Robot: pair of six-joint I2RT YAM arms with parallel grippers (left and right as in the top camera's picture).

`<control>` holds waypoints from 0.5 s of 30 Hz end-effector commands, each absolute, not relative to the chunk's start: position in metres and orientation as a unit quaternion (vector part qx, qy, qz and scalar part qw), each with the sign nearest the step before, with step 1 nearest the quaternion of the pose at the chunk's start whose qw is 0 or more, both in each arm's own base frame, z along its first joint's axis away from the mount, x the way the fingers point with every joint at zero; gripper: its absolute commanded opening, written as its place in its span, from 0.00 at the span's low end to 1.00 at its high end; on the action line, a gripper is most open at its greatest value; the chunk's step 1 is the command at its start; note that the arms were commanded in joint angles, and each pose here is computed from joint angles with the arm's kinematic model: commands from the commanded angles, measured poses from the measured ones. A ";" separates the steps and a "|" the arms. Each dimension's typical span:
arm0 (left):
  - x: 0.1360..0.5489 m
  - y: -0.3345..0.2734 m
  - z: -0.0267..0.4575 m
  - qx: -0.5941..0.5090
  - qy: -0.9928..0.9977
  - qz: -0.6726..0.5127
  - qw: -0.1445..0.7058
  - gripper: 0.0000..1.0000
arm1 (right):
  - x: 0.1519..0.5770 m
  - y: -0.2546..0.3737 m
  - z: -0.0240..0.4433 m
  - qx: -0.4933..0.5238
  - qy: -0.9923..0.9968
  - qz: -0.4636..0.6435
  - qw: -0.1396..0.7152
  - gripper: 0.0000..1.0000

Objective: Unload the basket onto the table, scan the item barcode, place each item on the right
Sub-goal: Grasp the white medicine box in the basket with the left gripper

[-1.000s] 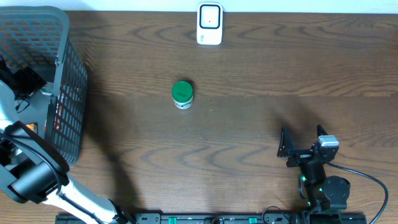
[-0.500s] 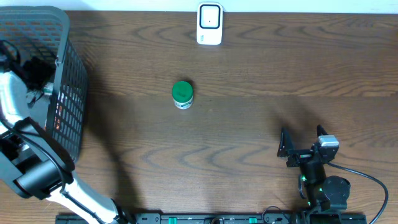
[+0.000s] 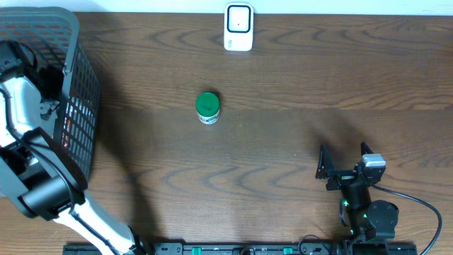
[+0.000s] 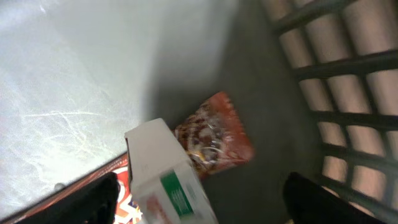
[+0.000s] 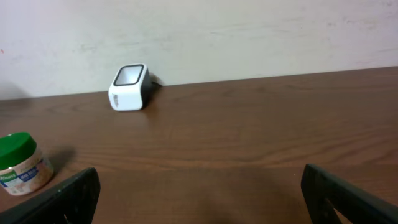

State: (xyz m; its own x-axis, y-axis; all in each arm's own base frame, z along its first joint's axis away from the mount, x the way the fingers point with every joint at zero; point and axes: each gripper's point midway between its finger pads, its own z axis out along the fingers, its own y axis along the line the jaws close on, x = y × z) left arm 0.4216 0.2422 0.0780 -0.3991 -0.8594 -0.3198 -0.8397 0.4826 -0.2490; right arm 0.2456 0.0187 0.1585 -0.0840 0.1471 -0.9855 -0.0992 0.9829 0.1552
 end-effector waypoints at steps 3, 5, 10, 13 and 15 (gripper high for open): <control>0.417 0.242 0.052 -0.520 0.836 -0.019 0.177 0.62 | 0.245 0.021 0.158 0.008 0.732 0.090 0.676 0.99; 0.418 0.243 0.054 -0.520 0.835 -0.019 0.180 0.55 | 0.245 0.021 0.158 0.008 0.732 0.090 0.676 0.99; 0.418 0.242 0.054 -0.520 0.835 -0.019 0.179 0.55 | 0.245 0.021 0.158 0.008 0.732 0.089 0.676 0.99; 0.418 0.243 0.057 -0.519 0.835 -0.020 0.182 0.55 | 0.245 0.021 0.158 0.008 0.732 0.089 0.676 0.99; 0.419 0.243 0.063 -0.519 0.834 -0.020 0.189 0.55 | 0.245 0.021 0.158 0.008 0.732 0.090 0.676 0.99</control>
